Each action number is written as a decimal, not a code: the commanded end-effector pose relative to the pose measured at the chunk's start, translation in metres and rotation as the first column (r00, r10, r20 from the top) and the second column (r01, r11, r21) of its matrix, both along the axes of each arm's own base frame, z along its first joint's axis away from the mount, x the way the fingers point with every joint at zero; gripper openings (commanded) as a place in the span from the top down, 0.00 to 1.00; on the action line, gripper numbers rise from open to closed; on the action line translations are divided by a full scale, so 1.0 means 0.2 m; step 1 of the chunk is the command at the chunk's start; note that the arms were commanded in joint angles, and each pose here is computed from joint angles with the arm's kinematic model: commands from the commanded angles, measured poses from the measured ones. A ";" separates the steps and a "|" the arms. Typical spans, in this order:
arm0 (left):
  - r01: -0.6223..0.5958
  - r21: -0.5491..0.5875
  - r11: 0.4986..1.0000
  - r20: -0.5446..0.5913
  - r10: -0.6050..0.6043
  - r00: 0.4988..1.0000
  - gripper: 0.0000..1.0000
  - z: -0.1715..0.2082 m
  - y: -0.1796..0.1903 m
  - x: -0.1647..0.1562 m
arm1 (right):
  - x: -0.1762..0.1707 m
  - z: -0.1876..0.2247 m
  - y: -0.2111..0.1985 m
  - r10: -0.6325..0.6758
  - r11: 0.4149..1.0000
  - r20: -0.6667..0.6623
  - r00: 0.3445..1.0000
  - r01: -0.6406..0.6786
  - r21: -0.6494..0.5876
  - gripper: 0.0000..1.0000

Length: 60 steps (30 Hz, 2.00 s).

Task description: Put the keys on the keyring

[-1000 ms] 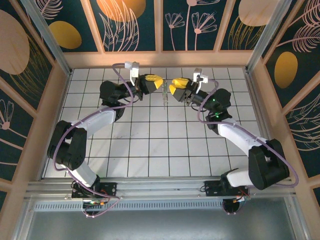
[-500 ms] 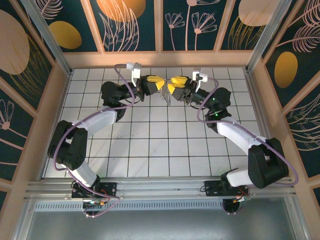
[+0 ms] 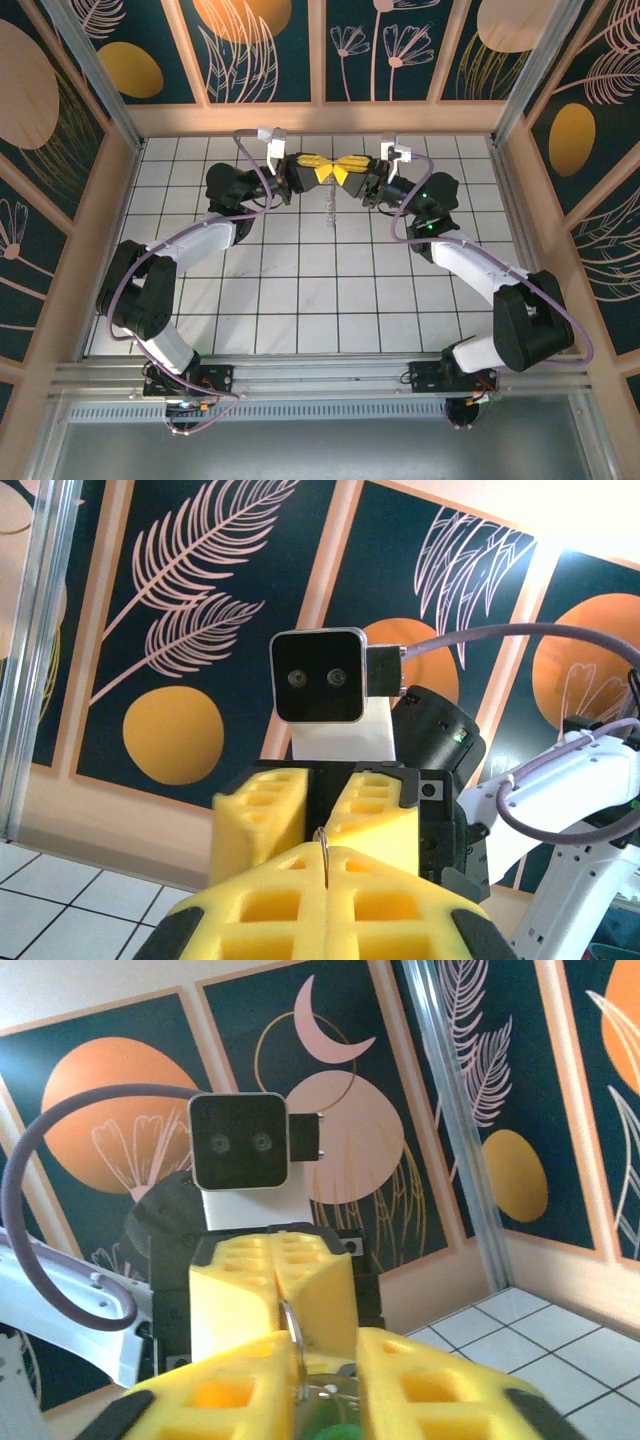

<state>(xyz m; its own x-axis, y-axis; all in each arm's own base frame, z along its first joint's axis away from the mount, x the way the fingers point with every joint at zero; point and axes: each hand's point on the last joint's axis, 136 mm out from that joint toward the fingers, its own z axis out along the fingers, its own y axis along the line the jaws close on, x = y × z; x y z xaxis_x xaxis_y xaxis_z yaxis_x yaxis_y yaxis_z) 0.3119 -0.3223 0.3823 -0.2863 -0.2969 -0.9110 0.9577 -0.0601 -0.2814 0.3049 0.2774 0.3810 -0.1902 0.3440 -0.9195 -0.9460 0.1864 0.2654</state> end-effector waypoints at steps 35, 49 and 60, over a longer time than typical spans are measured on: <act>-0.044 -0.004 0.999 0.048 0.044 0.998 1.00 0.04 -0.02 0.01 | -0.31 0.09 0.01 0.198 0.977 0.179 0.964 -0.179 -0.118 1.00; -0.020 -0.007 1.000 0.063 0.020 0.998 1.00 0.06 -0.02 -0.01 | -0.28 0.09 -0.01 0.171 0.979 0.158 0.973 -0.151 -0.134 0.86; 0.048 0.028 0.998 0.070 -0.050 0.996 1.00 0.04 -0.04 -0.04 | -0.27 0.09 0.02 0.214 0.969 0.154 0.965 -0.189 -0.160 0.96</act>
<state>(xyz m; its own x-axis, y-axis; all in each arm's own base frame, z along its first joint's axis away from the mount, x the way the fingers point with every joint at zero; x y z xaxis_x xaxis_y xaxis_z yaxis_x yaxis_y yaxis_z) 0.2955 -0.3301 0.3830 -0.2425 -0.2429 -0.9393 0.9688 -0.1123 -0.2211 0.2738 0.2751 0.3842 -0.1384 0.1989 -0.9702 -0.9796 0.1170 0.1637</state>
